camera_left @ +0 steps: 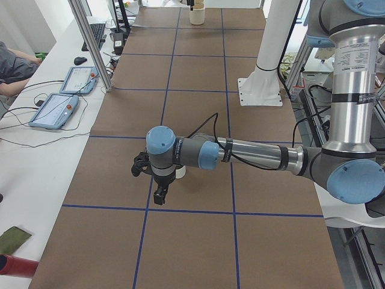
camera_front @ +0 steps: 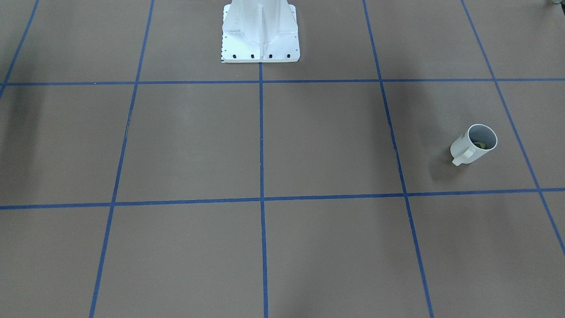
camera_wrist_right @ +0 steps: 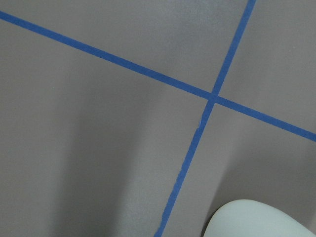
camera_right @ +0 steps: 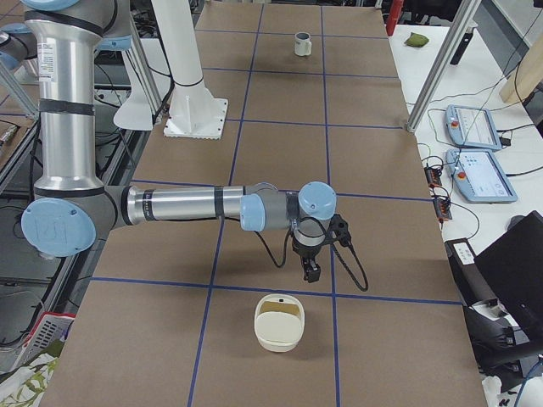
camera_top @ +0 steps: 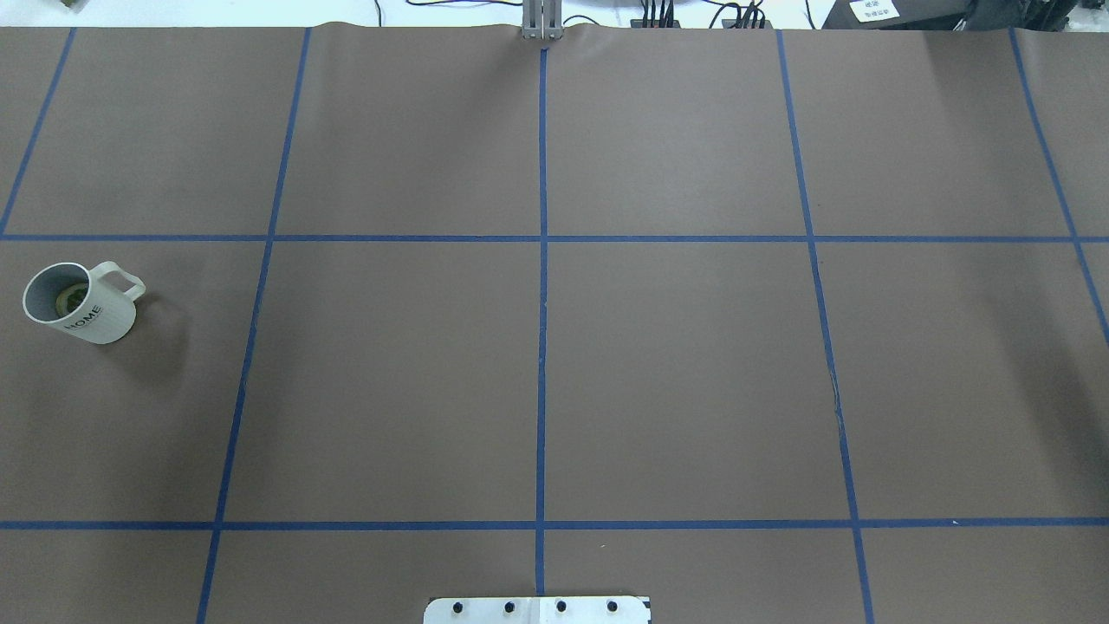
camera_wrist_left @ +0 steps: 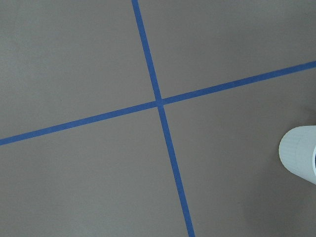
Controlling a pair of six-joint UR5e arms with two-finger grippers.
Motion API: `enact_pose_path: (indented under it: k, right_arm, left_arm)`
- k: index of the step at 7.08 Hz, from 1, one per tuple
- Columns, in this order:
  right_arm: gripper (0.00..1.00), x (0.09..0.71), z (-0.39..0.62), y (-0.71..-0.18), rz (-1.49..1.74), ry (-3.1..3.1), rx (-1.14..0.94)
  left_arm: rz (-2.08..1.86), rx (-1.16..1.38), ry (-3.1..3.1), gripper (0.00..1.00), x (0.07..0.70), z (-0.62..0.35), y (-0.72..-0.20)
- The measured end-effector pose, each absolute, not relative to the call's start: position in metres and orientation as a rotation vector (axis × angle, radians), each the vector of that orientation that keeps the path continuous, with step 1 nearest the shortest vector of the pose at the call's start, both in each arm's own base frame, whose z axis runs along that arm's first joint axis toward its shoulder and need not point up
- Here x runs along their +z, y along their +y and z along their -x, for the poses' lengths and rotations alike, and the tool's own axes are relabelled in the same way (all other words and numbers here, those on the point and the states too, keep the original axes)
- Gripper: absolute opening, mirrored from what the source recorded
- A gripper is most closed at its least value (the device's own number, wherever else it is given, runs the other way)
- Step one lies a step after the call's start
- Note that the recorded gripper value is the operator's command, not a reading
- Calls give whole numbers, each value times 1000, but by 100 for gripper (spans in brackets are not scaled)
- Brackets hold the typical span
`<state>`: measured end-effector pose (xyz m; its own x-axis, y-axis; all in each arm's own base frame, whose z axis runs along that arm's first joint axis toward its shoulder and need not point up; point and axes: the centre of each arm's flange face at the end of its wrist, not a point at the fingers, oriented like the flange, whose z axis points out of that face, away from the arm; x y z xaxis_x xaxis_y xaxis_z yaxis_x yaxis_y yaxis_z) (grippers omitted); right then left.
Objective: Left arm hands cup to right arm to dump lemon
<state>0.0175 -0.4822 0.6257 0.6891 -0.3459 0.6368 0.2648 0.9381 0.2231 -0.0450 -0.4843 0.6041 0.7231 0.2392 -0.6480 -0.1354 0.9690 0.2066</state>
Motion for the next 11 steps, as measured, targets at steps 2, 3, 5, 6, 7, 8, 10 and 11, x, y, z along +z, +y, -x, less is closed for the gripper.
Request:
enact_pose_path:
  k: [2,3,5,6,7,8,10,11]
  right_arm:
    - [100,626,-17,-482,-117,-735,-343]
    - [100,625,-17,-482,-119,-735,-344]
    - [100,611,-17,-485,-145,-733,-353]
    - [100,601,-17,-489,-165,-731,-361]
    - [100,594,-17,-491,-186,-730,-366]
    - [100,587,-17,-493,-214,-730,-361]
    - [100,566,-17,-500,-328,-721,-332]
    - [100,553,-14,-505,-399,-712,-323]
  left_arm:
    - [-170,216,732,100,604,45,-483]
    - [-180,219,730,100,605,45,-482]
    - [-191,216,730,100,602,46,-481]
    - [-204,219,741,100,595,46,-480]
    - [-219,224,745,100,589,45,-481]
    - [-242,233,743,100,581,45,-485]
    - [-357,279,737,100,562,44,-494]
    - [-415,301,734,100,552,43,-500]
